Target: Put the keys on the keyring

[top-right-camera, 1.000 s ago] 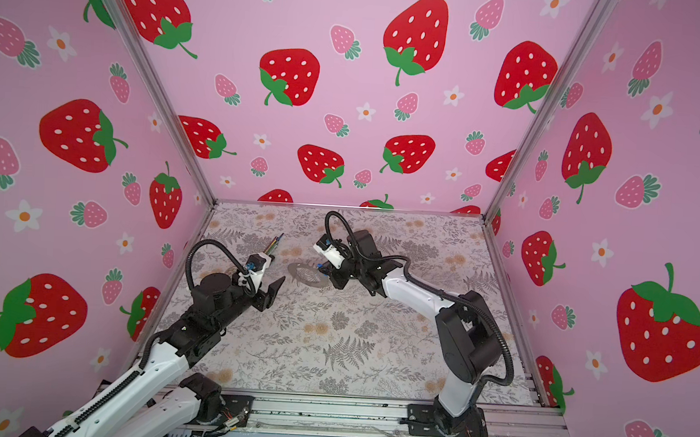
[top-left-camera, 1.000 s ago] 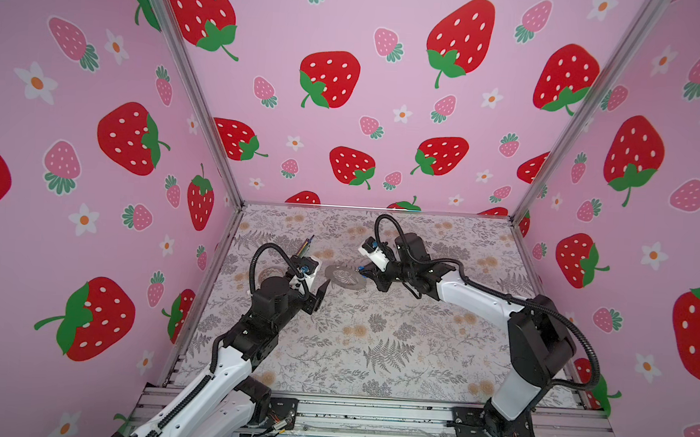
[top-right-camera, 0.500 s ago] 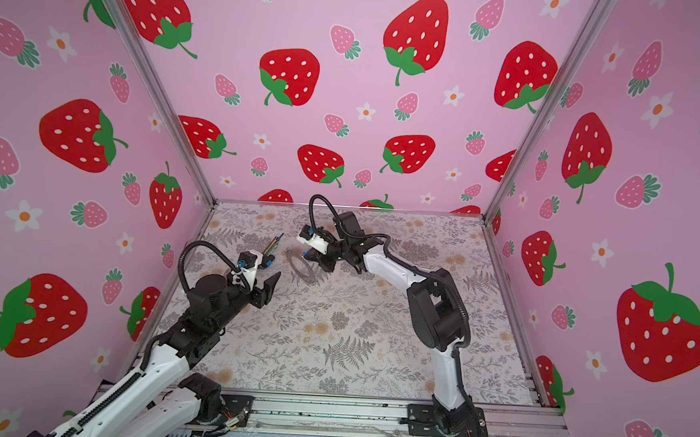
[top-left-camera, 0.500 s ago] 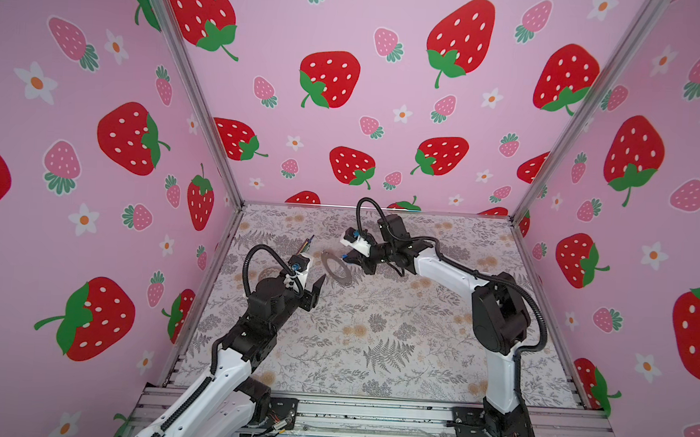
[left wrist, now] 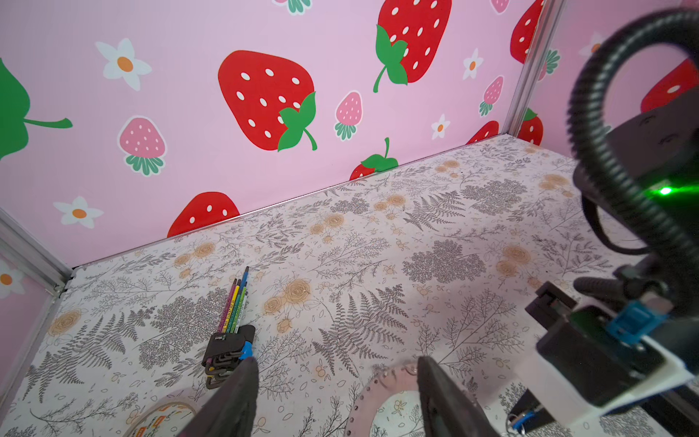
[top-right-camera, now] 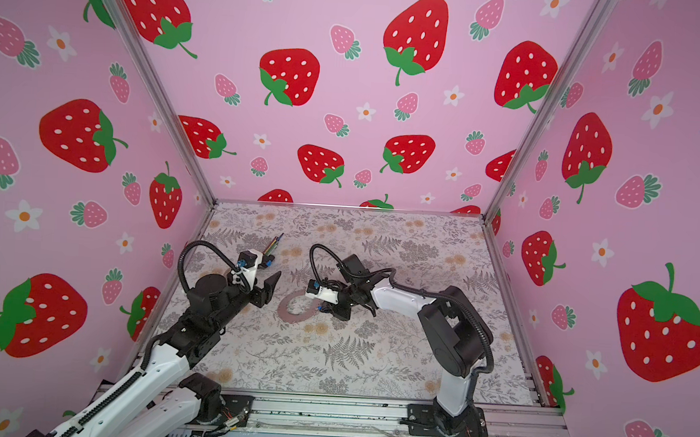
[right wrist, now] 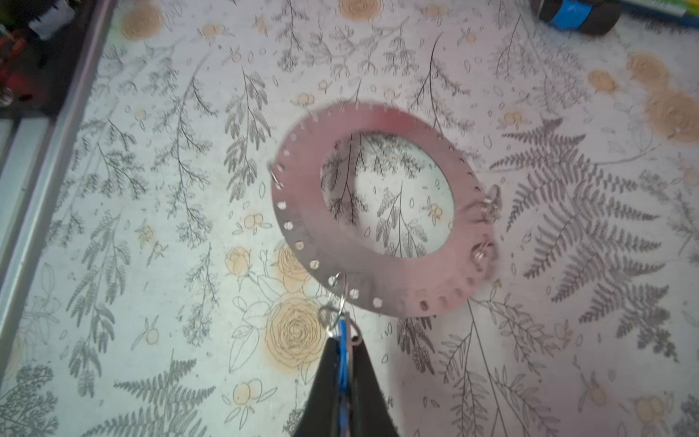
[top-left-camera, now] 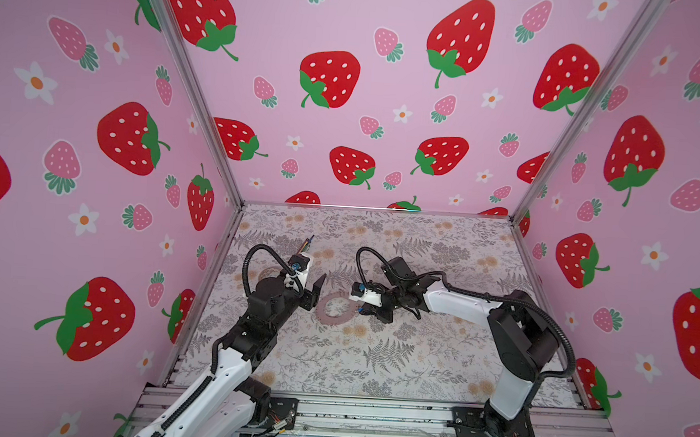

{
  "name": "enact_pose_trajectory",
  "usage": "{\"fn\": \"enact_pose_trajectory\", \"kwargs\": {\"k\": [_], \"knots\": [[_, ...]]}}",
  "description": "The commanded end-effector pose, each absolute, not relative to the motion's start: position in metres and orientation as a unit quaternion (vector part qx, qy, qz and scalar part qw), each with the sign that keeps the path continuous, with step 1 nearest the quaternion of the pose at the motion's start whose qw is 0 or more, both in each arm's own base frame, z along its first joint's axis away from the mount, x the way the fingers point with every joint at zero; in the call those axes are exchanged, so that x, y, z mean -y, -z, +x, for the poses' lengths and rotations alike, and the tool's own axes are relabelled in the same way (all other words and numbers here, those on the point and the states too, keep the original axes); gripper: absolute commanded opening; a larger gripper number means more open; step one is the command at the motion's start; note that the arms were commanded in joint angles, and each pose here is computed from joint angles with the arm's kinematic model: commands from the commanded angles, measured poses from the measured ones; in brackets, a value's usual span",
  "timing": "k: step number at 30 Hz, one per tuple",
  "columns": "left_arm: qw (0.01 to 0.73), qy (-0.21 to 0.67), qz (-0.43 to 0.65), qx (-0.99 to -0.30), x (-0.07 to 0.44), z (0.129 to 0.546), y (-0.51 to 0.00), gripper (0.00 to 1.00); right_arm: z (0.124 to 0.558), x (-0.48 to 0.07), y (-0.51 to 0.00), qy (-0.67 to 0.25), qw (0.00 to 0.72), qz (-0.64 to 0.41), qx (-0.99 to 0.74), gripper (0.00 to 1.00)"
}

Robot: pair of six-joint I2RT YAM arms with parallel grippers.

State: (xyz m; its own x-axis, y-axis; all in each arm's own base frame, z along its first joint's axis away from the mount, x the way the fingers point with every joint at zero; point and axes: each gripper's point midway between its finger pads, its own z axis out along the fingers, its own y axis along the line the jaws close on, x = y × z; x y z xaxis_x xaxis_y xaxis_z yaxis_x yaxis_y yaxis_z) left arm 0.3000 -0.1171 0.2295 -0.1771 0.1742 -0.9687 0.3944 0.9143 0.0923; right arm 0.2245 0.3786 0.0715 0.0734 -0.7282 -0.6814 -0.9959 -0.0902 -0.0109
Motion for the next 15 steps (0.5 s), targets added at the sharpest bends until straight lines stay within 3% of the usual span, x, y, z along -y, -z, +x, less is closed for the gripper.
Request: {"fn": "enact_pose_trajectory", "kwargs": {"k": [1, 7, 15], "knots": [[0.615, 0.110, 0.192, -0.757, 0.124, 0.300, -0.233, 0.68, 0.219, -0.350, -0.043, -0.222, 0.193, -0.696, -0.655, 0.01], [0.606, 0.122, 0.196, -0.761, 0.128, 0.299, -0.229, 0.67, 0.218, -0.328, -0.025, -0.183, 0.155, -0.680, -0.693, 0.03], [0.588, 0.132, 0.199, -0.773, 0.133, 0.302, -0.215, 0.67, 0.224, -0.297, -0.016, -0.107, 0.143, -0.653, -0.736, 0.14]]}}
